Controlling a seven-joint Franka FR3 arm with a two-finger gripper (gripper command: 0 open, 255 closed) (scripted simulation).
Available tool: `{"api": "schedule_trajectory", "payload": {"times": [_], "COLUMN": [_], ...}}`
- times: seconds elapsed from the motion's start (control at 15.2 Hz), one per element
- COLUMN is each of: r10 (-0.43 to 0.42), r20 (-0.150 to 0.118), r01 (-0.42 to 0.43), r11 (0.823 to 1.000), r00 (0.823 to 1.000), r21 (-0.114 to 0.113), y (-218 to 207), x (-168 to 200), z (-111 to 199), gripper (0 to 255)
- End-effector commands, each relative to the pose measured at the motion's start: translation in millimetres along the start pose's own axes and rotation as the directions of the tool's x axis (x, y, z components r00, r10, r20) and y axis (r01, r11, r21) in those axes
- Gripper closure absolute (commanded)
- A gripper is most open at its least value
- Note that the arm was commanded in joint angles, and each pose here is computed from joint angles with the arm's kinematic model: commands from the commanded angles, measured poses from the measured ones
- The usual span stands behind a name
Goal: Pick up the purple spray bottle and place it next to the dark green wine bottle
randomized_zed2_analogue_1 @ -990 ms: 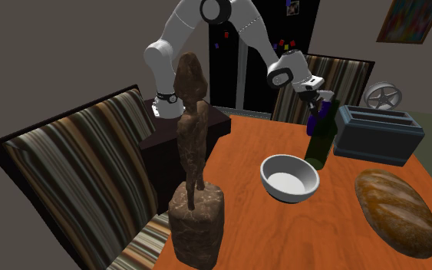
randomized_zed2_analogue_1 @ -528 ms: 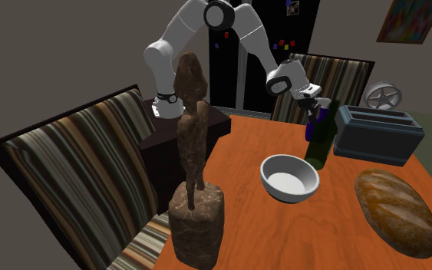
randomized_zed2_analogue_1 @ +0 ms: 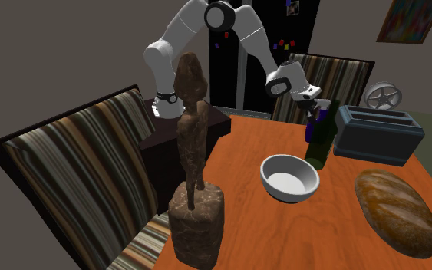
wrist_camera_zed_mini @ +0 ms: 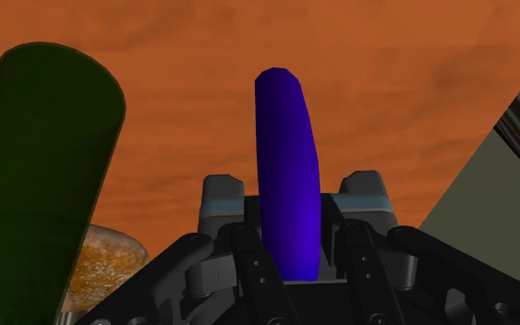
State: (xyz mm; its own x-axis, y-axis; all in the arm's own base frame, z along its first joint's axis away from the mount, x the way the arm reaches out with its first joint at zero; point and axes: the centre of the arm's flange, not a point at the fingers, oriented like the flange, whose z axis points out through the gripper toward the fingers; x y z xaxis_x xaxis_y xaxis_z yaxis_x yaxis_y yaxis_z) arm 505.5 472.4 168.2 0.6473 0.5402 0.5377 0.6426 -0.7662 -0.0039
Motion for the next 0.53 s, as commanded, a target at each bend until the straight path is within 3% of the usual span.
{"api": "schedule_trajectory", "payload": {"times": [0.0, 0.33, 0.46], "r10": [0.0, 0.0, 0.0], "r20": [0.0, 0.0, 0.0], "r01": [0.0, 0.0, 0.0], "r11": [1.0, 1.0, 1.0], "r00": [1.0, 1.0, 1.0], "r21": [0.0, 0.0, 0.0], "y": [0, 0, 0], "x": [0, 0, 0], "z": [0, 0, -26], "gripper": [0, 0, 0]}}
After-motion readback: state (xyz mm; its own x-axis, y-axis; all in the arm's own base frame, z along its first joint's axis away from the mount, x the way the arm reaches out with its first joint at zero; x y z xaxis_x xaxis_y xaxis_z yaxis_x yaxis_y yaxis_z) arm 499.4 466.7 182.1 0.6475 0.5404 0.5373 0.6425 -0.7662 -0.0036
